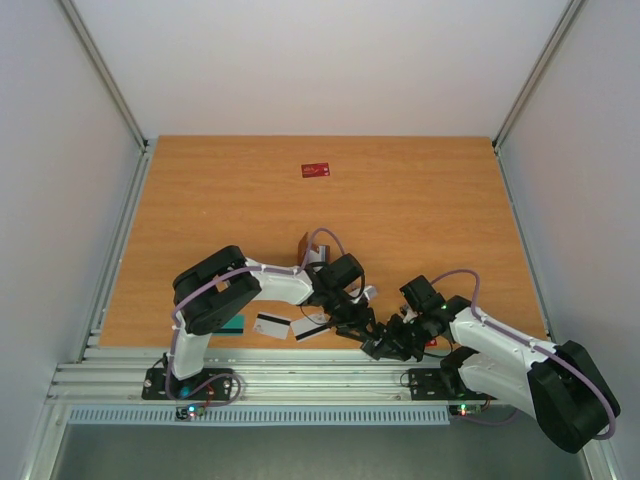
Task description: Put the credit cards into the card holder
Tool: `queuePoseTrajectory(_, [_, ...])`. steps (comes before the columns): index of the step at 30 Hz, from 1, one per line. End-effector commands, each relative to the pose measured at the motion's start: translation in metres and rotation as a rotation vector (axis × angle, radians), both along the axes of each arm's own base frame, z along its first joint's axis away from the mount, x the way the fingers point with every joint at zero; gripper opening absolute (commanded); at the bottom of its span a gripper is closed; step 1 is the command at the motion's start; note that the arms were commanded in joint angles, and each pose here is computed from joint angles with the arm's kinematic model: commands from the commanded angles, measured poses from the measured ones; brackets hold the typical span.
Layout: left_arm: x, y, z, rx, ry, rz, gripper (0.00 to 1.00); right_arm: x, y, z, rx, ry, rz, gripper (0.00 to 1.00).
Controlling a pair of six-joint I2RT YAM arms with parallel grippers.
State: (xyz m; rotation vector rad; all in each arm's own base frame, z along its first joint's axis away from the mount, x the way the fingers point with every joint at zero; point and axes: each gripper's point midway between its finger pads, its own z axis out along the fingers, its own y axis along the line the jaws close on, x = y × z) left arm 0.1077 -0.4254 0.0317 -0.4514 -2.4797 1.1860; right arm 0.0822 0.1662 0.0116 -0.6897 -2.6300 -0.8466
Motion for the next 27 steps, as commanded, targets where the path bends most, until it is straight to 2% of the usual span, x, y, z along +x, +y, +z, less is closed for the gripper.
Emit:
queuePoseTrajectory(1, [-0.021, 0.000, -0.008, 0.009, 0.029, -0.064, 0.45, 0.038, 0.031, 0.042, 0.161, -0.178, 0.029, 0.19])
queuePoseTrajectory(16, [-0.006, 0.004, 0.009, -0.043, 0.036, -0.043, 0.45, 0.046, 0.036, 0.057, 0.156, -0.207, 0.073, 0.14])
queuePoseTrajectory(23, [0.011, 0.005, 0.028, -0.091, 0.028, -0.019, 0.45, 0.055, 0.038, 0.068, 0.133, -0.241, 0.119, 0.02])
queuePoseTrajectory(27, [0.024, 0.007, 0.046, -0.117, 0.002, -0.009, 0.45, 0.058, 0.037, 0.074, 0.103, -0.252, 0.160, 0.01])
